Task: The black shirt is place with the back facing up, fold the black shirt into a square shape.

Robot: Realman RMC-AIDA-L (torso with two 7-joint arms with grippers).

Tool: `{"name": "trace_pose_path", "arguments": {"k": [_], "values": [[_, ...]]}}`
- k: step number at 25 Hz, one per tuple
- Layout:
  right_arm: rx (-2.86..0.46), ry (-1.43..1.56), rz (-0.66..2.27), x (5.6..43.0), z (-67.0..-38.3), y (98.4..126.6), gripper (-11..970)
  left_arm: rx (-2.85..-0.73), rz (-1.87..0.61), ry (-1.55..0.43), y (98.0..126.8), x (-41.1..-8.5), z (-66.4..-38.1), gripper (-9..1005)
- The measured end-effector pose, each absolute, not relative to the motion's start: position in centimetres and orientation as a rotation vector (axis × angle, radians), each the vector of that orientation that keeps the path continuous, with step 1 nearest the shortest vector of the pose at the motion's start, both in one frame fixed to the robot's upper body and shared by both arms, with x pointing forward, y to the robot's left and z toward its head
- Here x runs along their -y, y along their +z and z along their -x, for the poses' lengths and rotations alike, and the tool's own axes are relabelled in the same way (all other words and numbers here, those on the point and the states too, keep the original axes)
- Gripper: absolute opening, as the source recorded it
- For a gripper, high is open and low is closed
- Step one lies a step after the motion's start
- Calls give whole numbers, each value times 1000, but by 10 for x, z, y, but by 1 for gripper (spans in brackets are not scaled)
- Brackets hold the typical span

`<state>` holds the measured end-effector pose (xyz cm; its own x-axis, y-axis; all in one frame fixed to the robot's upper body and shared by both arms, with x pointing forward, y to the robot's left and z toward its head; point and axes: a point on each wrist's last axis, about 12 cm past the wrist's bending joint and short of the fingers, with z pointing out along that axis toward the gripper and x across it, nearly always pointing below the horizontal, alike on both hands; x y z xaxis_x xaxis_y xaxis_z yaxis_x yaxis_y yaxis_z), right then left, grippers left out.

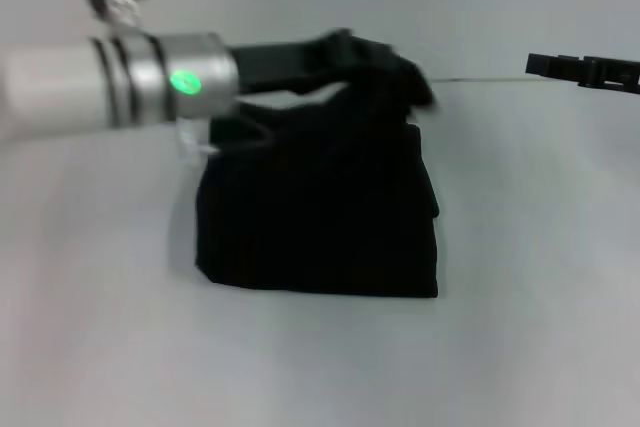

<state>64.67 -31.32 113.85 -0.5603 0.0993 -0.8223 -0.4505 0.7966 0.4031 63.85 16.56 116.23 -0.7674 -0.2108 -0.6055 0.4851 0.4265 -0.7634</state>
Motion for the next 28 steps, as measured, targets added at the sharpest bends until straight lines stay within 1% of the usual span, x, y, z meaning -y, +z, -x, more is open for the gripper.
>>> {"name": "trace_pose_path", "arguments": {"k": [2,4,7,9,14,17,20,23,24,25,28], "values": [[-2048,736,273,316,-645,1138,606,-1987,-166,-1444,1142,-146,-636,6],[-2049,729,278,318,-644,1138,606,-1974,-65,-1485,1109,-129,-622,6],[-2055,718,295,320,-643,1137,606,-1928,12,-1500,1082,-120,-602,14],[-2061,718,302,322,-641,1136,606,-1900,25,-1517,1074,-115,-592,31],[-2080,721,305,323,-637,1130,606,-1879,10,-1566,1070,-108,-578,245],[-2088,723,293,326,-635,1128,606,-1826,-25,-1639,1076,-106,-574,309],[-2096,742,286,329,-632,1129,606,-1788,-38,-1631,1080,-117,-577,373],[-2113,779,291,330,-631,1133,606,-1760,-4,-1533,1081,-146,-586,437],[-2124,799,292,330,-631,1135,606,-1754,25,-1474,1081,-161,-591,459],[-2128,811,294,329,-631,1136,606,-1753,36,-1446,1082,-168,-594,480],[-2132,837,292,327,-632,1140,606,-1798,126,-1298,1082,-195,-609,623]]}}
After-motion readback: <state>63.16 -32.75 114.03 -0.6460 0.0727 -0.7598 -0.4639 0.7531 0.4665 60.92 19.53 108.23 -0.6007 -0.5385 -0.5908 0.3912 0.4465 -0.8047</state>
